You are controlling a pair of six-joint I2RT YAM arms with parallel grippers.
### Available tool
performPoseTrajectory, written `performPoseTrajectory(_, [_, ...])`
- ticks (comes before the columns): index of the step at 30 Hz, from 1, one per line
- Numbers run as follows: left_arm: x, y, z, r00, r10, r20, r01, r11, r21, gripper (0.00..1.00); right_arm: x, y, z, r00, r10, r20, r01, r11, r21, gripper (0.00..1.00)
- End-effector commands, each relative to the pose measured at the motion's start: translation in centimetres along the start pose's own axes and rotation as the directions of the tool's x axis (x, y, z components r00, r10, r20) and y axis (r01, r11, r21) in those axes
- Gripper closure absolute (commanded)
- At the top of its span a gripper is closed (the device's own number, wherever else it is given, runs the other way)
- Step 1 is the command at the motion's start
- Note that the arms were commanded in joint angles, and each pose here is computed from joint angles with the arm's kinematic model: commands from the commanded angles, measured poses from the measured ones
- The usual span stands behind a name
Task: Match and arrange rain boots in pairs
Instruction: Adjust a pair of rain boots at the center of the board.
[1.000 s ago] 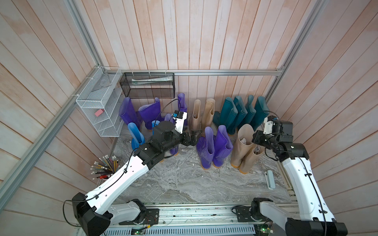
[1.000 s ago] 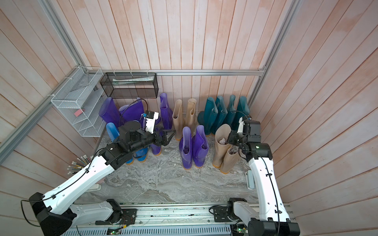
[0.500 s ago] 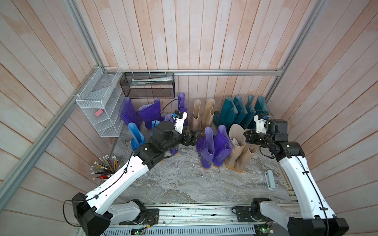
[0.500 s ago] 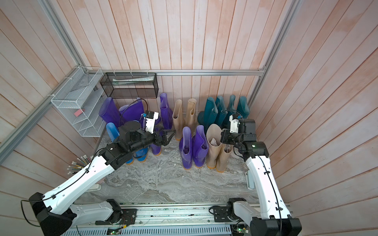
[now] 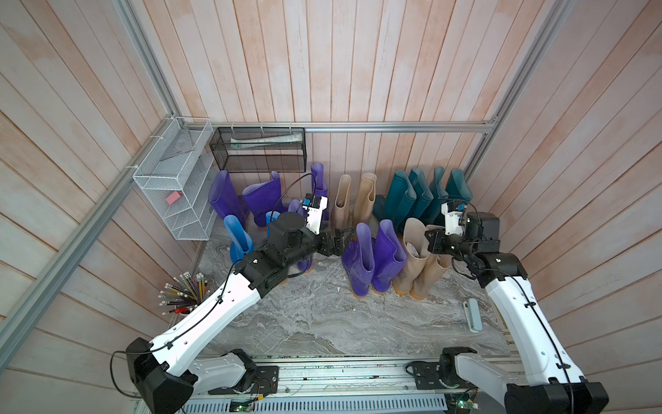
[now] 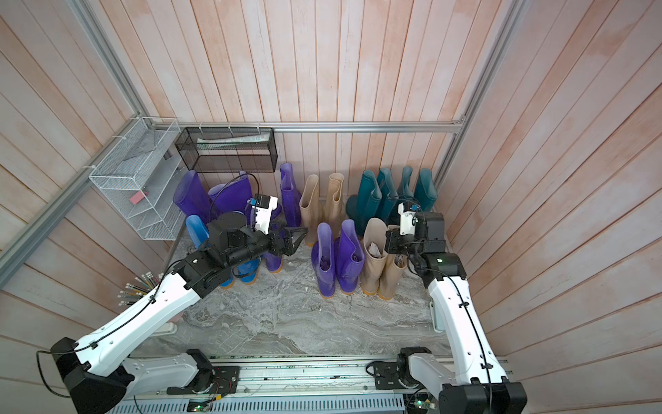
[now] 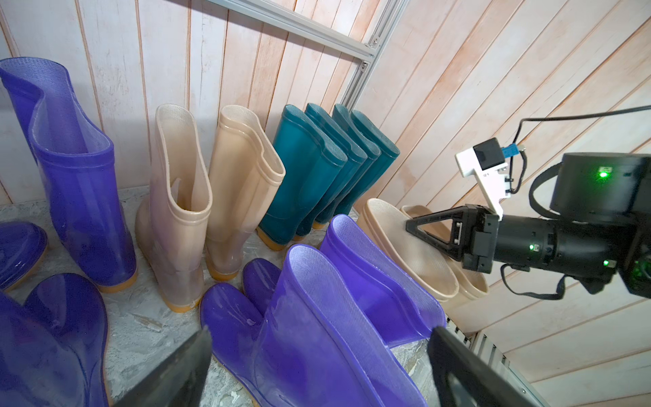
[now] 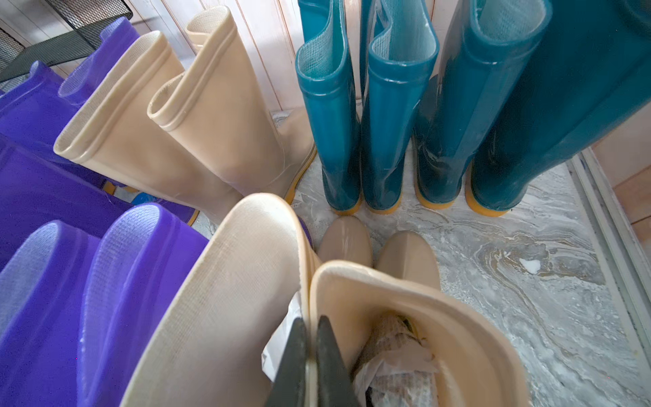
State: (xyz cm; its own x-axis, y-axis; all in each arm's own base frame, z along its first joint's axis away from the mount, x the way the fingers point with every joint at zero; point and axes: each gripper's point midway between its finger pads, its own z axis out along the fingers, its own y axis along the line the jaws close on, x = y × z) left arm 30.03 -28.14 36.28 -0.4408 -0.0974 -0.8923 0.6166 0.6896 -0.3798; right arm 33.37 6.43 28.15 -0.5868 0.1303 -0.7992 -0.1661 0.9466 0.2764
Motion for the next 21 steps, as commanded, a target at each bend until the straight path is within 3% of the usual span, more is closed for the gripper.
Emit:
performPoseTrajectory(1, [-0.6,0.2,-0.7,1.000,0.017,0.013,-0.017,1.000,-0.021,0.01,-3.7,0.5,-1.6,0.989,-0.027,0.148,0.026,1.000,0.010,0.85])
performPoseTrajectory(3, [-1.1,0.8,-0.9,1.000,0.020,0.022,-0.019,0.998,-0.057,0.01,-4.2,0.7,-2.3,0.988,-0.021,0.152,0.019,1.000,0.012,0.59])
performPoseTrajectory(8, [-2.0,3.3,-1.7,0.999,0.000,0.047,0.007,0.990,-0.142,0.00,-7.5,0.9,-5.1,0.970,-0.011,0.243,-0.002,0.999,0.054,0.36])
performPoseTrajectory(14, [-2.4,9.9,-2.0,0.996,-0.082,0.027,0.086,0.948,-0.307,0.00,-11.0,3.2,-7.2,0.941,-0.001,0.338,-0.003,1.000,0.009,0.33])
performPoseTrajectory(21, [-2.0,13.9,-1.2,0.996,-0.085,-0.027,0.063,0.884,-0.463,0.00,-10.6,9.8,-6.4,0.931,-0.028,0.365,0.082,0.988,-0.133,0.33])
